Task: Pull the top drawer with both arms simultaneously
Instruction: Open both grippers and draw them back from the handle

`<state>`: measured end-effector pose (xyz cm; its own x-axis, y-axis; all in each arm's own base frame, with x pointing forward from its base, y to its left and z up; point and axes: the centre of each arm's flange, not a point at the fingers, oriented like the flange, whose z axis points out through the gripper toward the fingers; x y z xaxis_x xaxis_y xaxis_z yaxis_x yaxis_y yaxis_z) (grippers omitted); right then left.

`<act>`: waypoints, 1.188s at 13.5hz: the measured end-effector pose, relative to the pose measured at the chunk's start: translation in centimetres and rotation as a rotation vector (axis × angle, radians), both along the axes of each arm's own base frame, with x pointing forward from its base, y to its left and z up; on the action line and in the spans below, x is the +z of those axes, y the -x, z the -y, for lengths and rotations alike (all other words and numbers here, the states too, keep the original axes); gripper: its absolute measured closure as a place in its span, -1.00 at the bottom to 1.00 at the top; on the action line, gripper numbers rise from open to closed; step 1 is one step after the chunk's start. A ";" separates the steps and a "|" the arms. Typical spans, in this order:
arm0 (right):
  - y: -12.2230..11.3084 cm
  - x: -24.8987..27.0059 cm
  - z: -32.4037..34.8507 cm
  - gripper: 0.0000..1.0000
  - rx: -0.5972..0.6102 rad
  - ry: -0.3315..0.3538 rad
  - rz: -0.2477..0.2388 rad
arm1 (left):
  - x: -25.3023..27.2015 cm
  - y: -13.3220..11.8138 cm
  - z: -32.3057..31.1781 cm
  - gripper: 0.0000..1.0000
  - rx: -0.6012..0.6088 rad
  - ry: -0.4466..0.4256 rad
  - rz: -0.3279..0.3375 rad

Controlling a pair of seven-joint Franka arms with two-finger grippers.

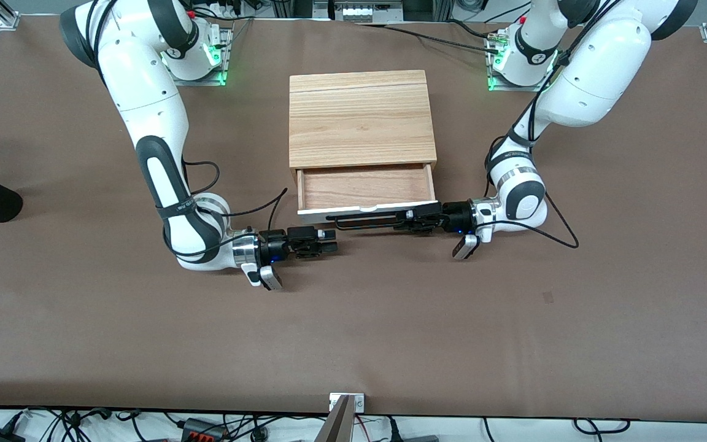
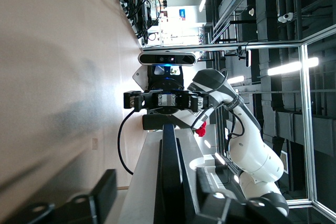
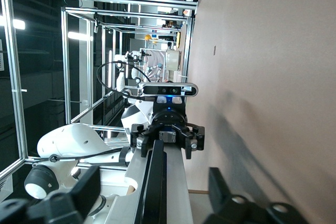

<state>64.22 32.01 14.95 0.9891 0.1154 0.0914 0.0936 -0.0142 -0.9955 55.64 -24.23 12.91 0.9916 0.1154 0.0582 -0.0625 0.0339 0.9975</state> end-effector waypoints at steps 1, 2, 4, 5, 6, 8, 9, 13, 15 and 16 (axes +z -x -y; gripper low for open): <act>0.0 0.1 -0.1 -1.00 0.001 -0.001 0.002 | 0.1 -0.1 0.0 -0.74 0.000 0.002 -0.009; -0.2 0.4 -0.2 -1.00 0.002 -0.004 0.009 | 0.2 -0.3 -0.1 -0.91 0.002 0.003 -0.013; -1.0 1.7 -0.5 -1.00 0.001 -0.011 0.015 | 0.8 -1.3 -0.9 -1.00 0.010 -0.001 -0.001; -1.6 2.5 -0.7 -1.00 0.003 -0.009 0.006 | 1.0 -1.8 -1.6 -1.00 0.001 -0.012 0.009; -2.2 3.6 -0.8 -1.00 0.009 -0.002 0.000 | 1.4 -2.5 -2.7 -1.00 -0.012 -0.028 0.011; -3.7 5.6 -0.1 -1.00 0.024 0.049 -0.008 | 2.5 -4.1 -5.6 -1.00 -0.042 -0.067 0.006; -4.6 6.5 0.9 -1.00 0.031 0.093 -0.015 | 3.3 -4.9 -7.0 -1.00 -0.057 -0.090 0.010; -6.4 12.7 3.2 -1.00 0.087 0.318 -0.051 | 6.7 -7.9 -12.0 -1.00 -0.137 -0.220 0.107; -6.2 16.1 4.2 -1.00 0.129 0.443 -0.053 | 9.4 -9.5 -14.7 -1.00 -0.207 -0.341 0.130; -6.0 17.6 4.9 -1.00 0.150 0.488 -0.065 | 11.5 -10.3 -16.2 -1.00 -0.248 -0.432 0.139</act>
<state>70.20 27.11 32.59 0.9602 0.2705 -0.0696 0.0685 -0.4697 -0.8802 65.96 -8.04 24.40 0.9656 -0.1855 0.1821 -0.2380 -0.3491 0.9064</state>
